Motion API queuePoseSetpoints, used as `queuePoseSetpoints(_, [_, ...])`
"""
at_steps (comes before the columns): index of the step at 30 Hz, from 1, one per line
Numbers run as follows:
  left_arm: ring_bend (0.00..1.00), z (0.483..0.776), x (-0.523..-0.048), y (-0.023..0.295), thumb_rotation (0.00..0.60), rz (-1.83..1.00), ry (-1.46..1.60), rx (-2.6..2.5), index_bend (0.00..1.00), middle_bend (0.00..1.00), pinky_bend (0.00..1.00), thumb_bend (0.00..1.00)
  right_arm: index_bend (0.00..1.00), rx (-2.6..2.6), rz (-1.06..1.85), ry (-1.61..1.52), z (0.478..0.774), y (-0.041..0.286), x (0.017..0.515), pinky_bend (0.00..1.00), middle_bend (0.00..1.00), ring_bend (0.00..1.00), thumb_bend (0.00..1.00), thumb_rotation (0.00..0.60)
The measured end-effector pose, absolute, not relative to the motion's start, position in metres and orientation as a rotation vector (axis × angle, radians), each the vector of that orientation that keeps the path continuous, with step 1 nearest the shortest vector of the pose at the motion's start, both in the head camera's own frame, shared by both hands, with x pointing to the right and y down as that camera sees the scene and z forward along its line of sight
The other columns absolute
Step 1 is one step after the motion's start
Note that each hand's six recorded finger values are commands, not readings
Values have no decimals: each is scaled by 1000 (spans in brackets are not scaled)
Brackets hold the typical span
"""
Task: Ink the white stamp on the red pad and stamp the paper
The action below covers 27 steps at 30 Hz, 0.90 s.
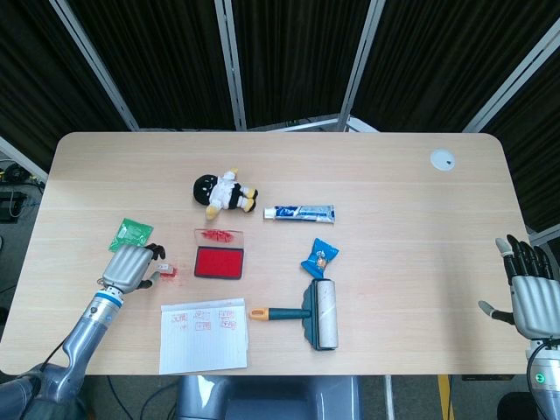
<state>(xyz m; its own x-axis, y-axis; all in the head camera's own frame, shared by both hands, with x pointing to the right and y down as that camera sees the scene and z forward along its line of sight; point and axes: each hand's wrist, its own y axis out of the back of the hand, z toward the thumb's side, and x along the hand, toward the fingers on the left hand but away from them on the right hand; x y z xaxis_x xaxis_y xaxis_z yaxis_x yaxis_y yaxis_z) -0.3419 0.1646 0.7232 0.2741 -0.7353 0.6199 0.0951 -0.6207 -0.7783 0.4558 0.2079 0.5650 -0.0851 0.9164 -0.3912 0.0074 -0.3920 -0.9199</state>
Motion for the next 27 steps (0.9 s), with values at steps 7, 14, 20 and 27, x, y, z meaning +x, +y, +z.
queuePoseSetpoints(7, [839, 728, -336, 164, 600, -1427, 551, -1801, 421, 438, 855, 306, 0, -1448, 1581, -1046, 567, 207, 457, 0, 0, 0, 0, 600])
queuePoseSetpoints(14, [839, 730, -333, 164, 600, -1424, 530, -1783, 443, 457, 854, 307, 0, -1445, 1592, -1046, 568, 208, 459, 0, 0, 0, 0, 600])
queuePoseSetpoints(20, [839, 732, -332, 165, 600, -1427, 524, -1782, 461, 477, 854, 312, 0, -1445, 1594, -1048, 568, 207, 459, 0, 0, 0, 0, 600])
queuePoseSetpoints(27, [839, 733, -331, 165, 600, -1427, 517, -1777, 522, 503, 854, 339, 0, -1449, 1600, -1052, 569, 207, 460, 0, 0, 0, 0, 600])
